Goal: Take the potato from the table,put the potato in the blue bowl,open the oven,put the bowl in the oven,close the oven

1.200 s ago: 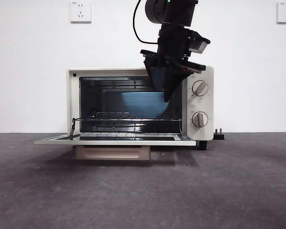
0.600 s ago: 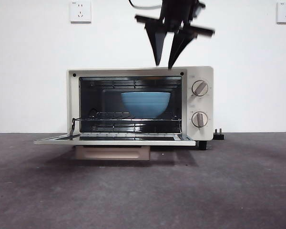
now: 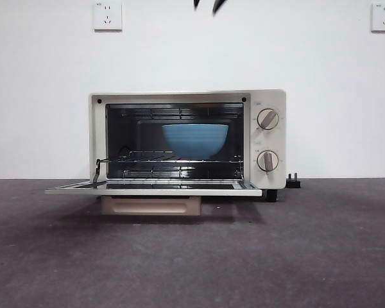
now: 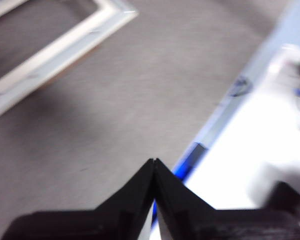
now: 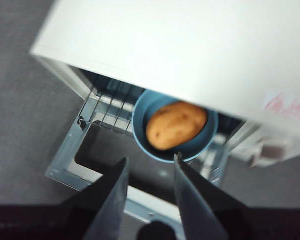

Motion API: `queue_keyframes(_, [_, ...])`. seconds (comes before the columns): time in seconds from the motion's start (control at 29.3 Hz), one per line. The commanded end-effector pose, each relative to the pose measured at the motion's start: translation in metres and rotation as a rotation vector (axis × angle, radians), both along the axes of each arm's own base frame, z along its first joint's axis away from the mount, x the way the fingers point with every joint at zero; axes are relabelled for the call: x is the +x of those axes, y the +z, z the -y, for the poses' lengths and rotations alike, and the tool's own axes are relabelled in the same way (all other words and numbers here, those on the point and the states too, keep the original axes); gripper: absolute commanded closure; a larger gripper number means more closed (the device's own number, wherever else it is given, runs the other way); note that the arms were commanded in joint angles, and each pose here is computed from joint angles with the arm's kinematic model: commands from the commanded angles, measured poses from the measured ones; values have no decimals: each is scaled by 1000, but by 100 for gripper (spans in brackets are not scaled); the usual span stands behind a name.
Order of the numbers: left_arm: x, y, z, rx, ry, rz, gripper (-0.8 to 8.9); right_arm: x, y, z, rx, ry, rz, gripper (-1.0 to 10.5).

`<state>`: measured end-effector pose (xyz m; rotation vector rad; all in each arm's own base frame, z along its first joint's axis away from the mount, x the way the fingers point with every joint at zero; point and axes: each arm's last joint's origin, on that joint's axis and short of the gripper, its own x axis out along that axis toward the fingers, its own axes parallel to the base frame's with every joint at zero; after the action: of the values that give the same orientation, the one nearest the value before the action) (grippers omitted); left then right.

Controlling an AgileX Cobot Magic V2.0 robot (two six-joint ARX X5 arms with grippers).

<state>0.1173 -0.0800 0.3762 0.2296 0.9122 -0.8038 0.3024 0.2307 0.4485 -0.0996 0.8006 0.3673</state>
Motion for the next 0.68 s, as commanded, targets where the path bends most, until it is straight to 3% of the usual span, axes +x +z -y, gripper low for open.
queue_keyframes(0.03, [4,-1,-2,37,94,29,819,-13,14,11,-127,77,83,794])
queue_keyframes(0.2, [12,3,-4,30,161,97,819,-44,36,38,-192,59,158,866])
queue_keyframes(0.38, [30,0,-1,23,196,105,820,-82,34,73,-311,-14,163,894])
queue_keyframes(0.48, [47,-7,1,28,206,61,821,-109,24,95,-347,-3,138,955])
queue_keyframes(0.68, [89,-38,-2,-89,154,-78,821,-153,1,145,-412,-23,111,955])
